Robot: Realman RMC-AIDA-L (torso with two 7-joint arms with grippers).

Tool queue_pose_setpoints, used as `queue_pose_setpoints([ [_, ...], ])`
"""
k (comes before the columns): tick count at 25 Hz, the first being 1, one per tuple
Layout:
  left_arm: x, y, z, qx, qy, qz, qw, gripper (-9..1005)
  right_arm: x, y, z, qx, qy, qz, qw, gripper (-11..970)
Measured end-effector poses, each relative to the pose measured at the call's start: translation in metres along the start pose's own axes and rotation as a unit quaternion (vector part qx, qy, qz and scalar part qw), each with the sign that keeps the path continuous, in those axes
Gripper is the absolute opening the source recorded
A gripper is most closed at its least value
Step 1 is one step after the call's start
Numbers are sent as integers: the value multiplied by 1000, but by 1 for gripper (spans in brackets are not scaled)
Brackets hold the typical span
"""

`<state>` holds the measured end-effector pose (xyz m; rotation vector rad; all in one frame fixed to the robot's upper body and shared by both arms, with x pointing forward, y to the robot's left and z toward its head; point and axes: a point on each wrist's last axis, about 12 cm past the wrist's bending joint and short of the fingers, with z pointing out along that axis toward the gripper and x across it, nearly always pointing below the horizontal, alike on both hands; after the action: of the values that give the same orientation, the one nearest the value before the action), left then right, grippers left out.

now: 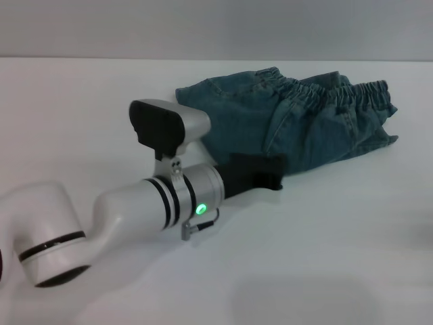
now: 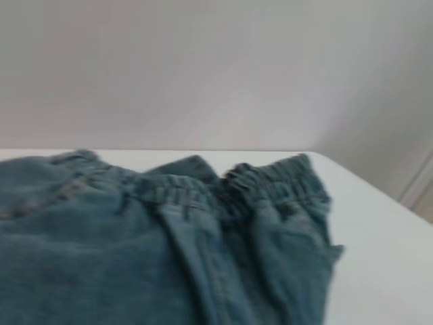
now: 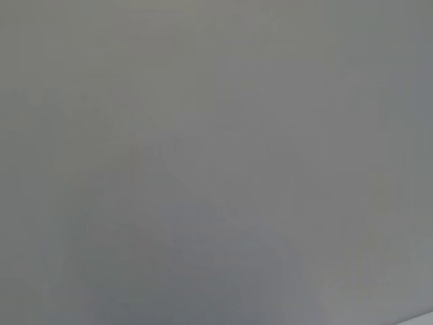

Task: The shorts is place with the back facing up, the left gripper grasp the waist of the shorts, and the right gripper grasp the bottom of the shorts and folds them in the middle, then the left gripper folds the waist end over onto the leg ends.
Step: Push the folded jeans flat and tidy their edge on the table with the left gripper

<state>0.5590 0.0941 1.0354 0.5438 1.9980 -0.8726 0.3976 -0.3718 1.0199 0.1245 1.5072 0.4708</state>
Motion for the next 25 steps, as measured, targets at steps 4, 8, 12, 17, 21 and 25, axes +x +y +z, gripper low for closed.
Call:
queue_pose_setpoints([
  [4,4,-4,1,2,6,-2,1000,117,-1,0,2,-3,-1,-3,1000,-1],
  [8,2,2,4,-16,19,9,1000,119,-1,-1,2,-2,0,-6,1000,-1],
  [12,-3,11,6,-31,26,19,999,121,-1,-1,1,2,-1,-6,1000,-1],
  [17,-7,24,5,-53,30,28,998,123,-1,-2,-2,4,0,-5,1000,-1],
  [21,-12,38,2,-76,31,36,996,125,-1,-1,-3,4,-1,-4,1000,-1],
  [25,-16,47,-1,-91,29,39,995,127,0,-1,-4,3,-1,-3,1000,-1],
])
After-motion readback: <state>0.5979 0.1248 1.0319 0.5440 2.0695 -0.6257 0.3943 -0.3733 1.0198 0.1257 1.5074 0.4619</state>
